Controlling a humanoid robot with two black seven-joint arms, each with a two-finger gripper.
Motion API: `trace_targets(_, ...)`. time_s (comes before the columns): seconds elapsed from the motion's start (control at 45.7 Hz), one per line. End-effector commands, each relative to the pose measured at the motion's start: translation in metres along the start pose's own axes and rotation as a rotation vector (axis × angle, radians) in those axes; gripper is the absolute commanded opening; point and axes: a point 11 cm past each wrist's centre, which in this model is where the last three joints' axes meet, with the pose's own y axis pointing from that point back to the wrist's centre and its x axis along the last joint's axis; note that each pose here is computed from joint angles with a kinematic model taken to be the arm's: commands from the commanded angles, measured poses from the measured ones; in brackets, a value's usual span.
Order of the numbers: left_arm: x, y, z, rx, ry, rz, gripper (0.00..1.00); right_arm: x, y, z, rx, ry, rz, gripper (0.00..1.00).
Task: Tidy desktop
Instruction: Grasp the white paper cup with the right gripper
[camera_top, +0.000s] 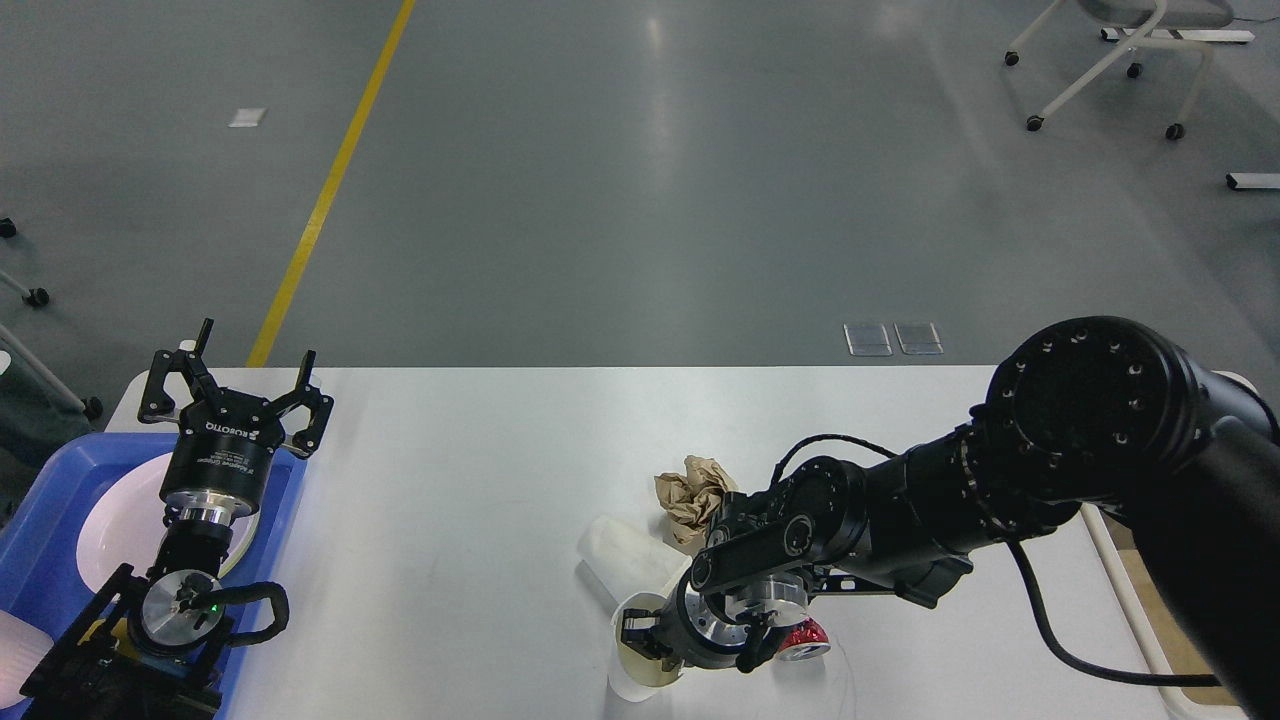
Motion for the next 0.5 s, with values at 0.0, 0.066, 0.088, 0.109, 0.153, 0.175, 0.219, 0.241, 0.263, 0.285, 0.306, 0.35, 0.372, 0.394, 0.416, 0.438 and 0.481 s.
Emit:
trace_targets(0.0,0.000,0.000,0.000,-0.001,0.000,0.000,0.96,-0.001,0.000,0.001,-0.002,0.001,-0.004,0.00)
trace_targets(0.066,0.000,0.000,0.000,0.000,0.000,0.000,0.96,-0.002,0.000,0.001,-0.002,0.000,-0.006,0.00)
trace_targets(0.088,0.000,0.000,0.000,0.000,0.000,0.000,0.96,-0.001,0.001,0.001,-0.002,0.000,-0.005,0.00)
trace_targets(0.109,0.000,0.000,0.000,-0.001,0.000,0.000,0.96,-0.001,0.001,0.001,-0.002,0.001,-0.007,0.00)
trace_targets(0.153,0.000,0.000,0.000,0.000,0.000,0.000,0.96,-0.001,0.003,0.001,-0.002,-0.001,-0.017,0.00)
trace_targets(0.175,0.000,0.000,0.000,-0.001,0.000,0.000,0.96,-0.001,0.005,0.001,-0.003,-0.001,-0.028,0.00)
trace_targets(0.219,0.000,0.000,0.000,-0.001,0.000,0.000,0.96,-0.003,0.011,0.000,-0.003,0.008,-0.068,0.00)
trace_targets(0.241,0.000,0.000,0.000,-0.001,0.000,0.000,0.96,-0.001,0.015,0.000,-0.003,0.009,-0.086,0.00)
trace_targets(0.263,0.000,0.000,0.000,-0.001,0.000,0.000,0.96,0.001,0.021,0.000,0.001,0.008,-0.104,0.00)
trace_targets(0.285,0.000,0.000,0.000,-0.001,0.000,0.000,0.96,0.005,0.027,-0.001,0.006,0.008,-0.123,0.00)
trace_targets(0.306,0.000,0.000,0.000,0.000,0.000,0.000,0.96,0.007,0.033,0.000,0.010,0.005,-0.144,0.00)
trace_targets(0.35,0.000,0.000,0.000,-0.001,0.000,-0.001,0.96,0.009,0.045,0.000,0.016,0.005,-0.180,0.00)
trace_targets(0.372,0.000,0.000,0.000,0.000,0.000,0.000,0.96,0.011,0.050,0.001,0.019,0.006,-0.191,0.00)
trace_targets(0.394,0.000,0.000,0.000,0.000,0.000,0.000,0.96,0.012,0.055,0.001,0.016,0.013,-0.201,0.00)
trace_targets(0.416,0.000,0.000,0.000,-0.001,0.000,0.000,0.96,0.015,0.061,0.003,0.014,0.018,-0.203,0.00)
trace_targets(0.438,0.000,0.000,0.000,-0.001,0.000,-0.001,0.96,0.016,0.066,0.005,0.011,0.024,-0.206,0.00)
trace_targets(0.481,0.000,0.000,0.000,-0.001,0.000,0.000,0.96,0.023,0.086,0.013,-0.013,0.043,-0.193,0.00)
